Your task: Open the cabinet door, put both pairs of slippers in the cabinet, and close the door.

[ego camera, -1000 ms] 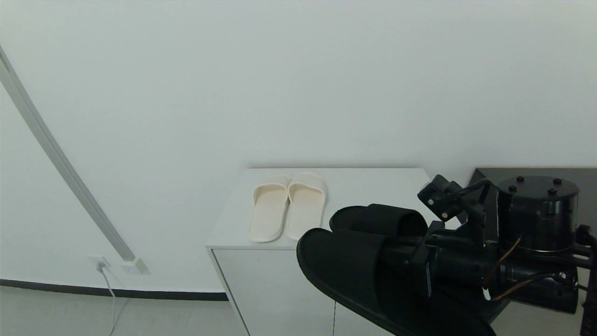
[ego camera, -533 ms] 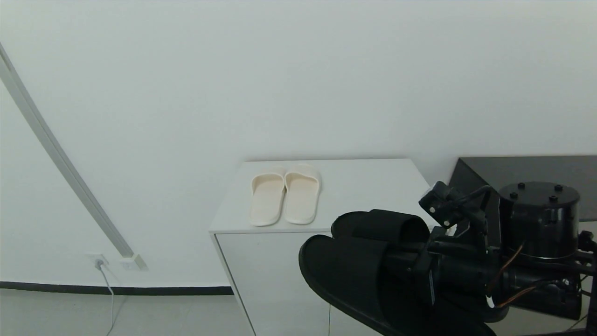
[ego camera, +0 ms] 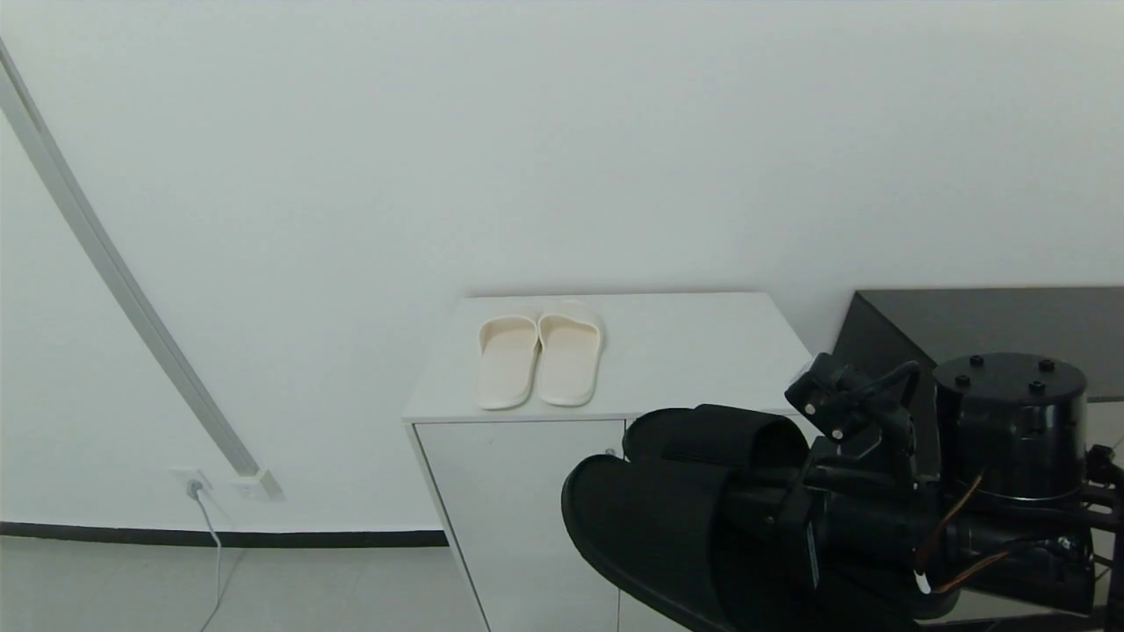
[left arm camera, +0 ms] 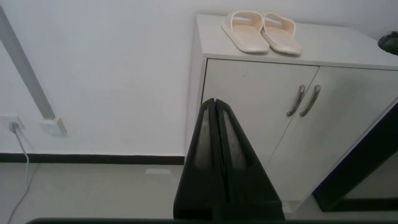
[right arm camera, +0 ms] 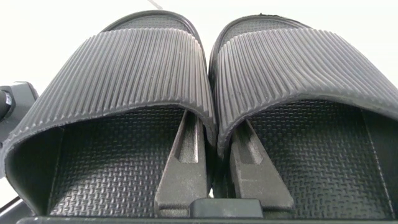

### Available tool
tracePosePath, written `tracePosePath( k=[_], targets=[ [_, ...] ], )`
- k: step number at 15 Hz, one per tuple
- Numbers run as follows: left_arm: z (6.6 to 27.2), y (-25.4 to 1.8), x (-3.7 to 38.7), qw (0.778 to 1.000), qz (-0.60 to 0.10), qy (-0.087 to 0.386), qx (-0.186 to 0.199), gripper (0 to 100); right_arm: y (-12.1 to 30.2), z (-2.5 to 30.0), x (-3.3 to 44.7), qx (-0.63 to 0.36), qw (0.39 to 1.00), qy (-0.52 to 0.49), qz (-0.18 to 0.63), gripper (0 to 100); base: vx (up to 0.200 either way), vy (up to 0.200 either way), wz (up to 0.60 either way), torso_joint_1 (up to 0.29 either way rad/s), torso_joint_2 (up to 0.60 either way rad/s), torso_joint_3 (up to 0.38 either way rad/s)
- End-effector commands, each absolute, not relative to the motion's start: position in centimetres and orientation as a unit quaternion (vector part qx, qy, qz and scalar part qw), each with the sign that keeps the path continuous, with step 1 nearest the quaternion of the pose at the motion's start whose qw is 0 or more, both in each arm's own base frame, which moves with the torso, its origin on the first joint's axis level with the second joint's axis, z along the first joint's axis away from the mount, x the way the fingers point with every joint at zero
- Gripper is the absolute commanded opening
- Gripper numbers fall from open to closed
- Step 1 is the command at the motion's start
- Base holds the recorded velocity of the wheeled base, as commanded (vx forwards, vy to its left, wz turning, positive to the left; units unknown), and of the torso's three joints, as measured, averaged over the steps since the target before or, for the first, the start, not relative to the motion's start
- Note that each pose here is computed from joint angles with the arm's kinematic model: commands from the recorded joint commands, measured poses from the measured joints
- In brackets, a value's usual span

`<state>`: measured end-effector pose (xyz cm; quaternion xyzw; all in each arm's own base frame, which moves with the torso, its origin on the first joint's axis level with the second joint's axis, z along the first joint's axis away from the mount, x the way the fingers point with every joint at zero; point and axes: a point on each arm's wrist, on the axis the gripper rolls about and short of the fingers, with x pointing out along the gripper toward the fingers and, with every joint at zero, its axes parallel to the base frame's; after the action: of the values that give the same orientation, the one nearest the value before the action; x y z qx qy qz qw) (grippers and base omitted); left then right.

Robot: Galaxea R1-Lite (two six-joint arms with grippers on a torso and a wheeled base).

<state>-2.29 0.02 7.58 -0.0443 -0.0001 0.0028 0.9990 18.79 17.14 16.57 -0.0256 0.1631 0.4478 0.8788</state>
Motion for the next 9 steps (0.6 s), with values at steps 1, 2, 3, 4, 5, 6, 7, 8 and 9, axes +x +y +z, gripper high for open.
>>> tracePosePath(
  k=[1,2,3,4,5,6,7,8,9],
  targets=[
    [7.57,0.02,-2.29,0.999,0.003,0.0,-0.045,0,17.2,16.43,18.86,-0.026,0.878,0.165,0.449,0,0.0,0.0,0.0,0.0,0.0,0.0],
    [7.57,0.02,-2.29,0.999,0.003,0.0,-0.045,0,17.23,16.43,18.84,-0.026,0.878,0.165,0.449,0,0.0,0.0,0.0,0.0,0.0,0.0],
    [7.57,0.02,-2.29,0.999,0.003,0.0,-0.044,0,17.23,16.43,18.84,-0.026,0.878,0.165,0.449,0,0.0,0.0,0.0,0.0,0.0,0.0],
    [7.57,0.02,-2.29,0.999,0.003,0.0,-0.044,0,17.23,16.43,18.83,-0.026,0.878,0.165,0.449,0,0.0,0.0,0.0,0.0,0.0,0.0],
    [7.58,0.02,-2.28,0.999,0.003,0.001,-0.044,0,17.23,16.35,18.84,-0.027,0.878,0.167,0.448,0,0.0,0.0,0.0,0.0,0.0,0.0],
    [7.57,0.02,-2.29,0.999,0.003,0.0,-0.044,0,17.18,16.2,18.78,-0.027,0.877,0.17,0.448,0,0.0,0.0,0.0,0.0,0.0,0.0],
    [7.57,0.02,-2.29,0.999,0.003,0.0,-0.044,0,17.13,16.05,18.71,-0.028,0.877,0.172,0.449,0,0.0,0.0,0.0,0.0,0.0,0.0],
    [7.57,0.02,-2.29,0.999,0.003,0.0,-0.044,0,17.08,16.01,18.66,-0.028,0.876,0.173,0.449,0,0.0,0.0,0.0,0.0,0.0,0.0],
    [7.58,0.02,-2.28,0.999,0.003,0.001,-0.044,0,17.09,15.94,18.66,-0.027,0.875,0.175,0.45,0,0.0,0.0,0.0,-0.119,0.27,0.144]
  ],
)
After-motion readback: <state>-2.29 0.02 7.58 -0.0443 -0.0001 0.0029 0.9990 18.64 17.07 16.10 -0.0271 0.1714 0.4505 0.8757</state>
